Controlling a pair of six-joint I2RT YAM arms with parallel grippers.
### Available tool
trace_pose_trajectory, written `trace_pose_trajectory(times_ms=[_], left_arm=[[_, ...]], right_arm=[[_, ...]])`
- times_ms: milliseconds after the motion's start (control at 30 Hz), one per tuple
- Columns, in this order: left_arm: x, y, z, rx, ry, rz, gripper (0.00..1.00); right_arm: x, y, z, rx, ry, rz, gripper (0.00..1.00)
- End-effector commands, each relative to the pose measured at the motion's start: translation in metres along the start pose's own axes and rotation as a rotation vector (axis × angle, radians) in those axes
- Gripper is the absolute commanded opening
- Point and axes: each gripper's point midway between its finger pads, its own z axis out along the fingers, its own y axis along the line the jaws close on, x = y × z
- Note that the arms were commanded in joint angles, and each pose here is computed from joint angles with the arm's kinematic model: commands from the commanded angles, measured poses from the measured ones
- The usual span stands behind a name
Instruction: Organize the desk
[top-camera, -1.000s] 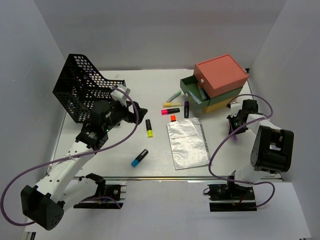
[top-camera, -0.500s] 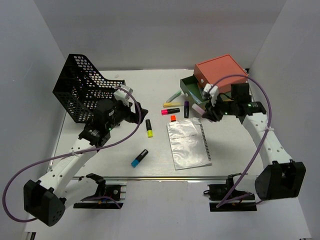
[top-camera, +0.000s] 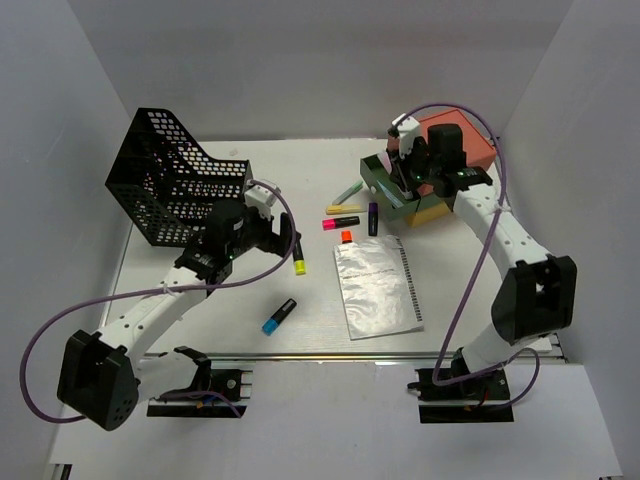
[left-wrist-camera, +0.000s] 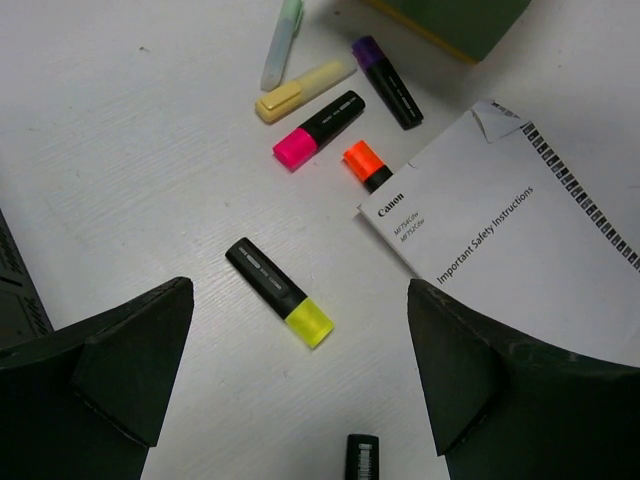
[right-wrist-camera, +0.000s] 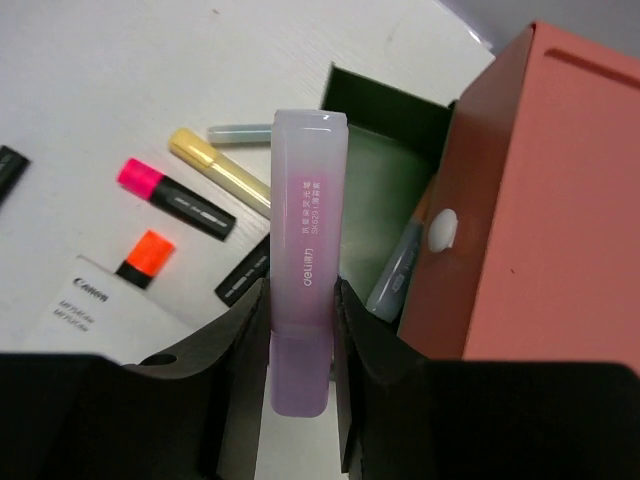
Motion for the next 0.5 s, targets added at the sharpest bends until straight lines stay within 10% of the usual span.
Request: trace_pose_trajectory(times_ms=[0, 300, 433, 467], left_arm=[[-0.004, -0.014, 0.002, 0.071, -0.046, 0.054, 0.97], [-0.001, -0.023, 0.021, 0.143, -0.055, 0.066, 0.95], [-0.022, -0.019, 0.042, 0.134, -0.055, 0.064, 0.92], [-0.015, -0.015, 0.054, 0.125, -0.022, 0.054, 0.87]], right_arm=[[-0.01, -0.026, 0.015, 0.111, -0.012, 0.027, 0.26], [-0.005, -0.027, 0.024, 0.087, 0.015, 0.024, 0.54], [-0.022, -0.012, 0.001, 0.017, -0.027, 0.019, 0.47], [-0.017, 0.0, -0.006, -0.038, -0.016, 0.031, 0.3]])
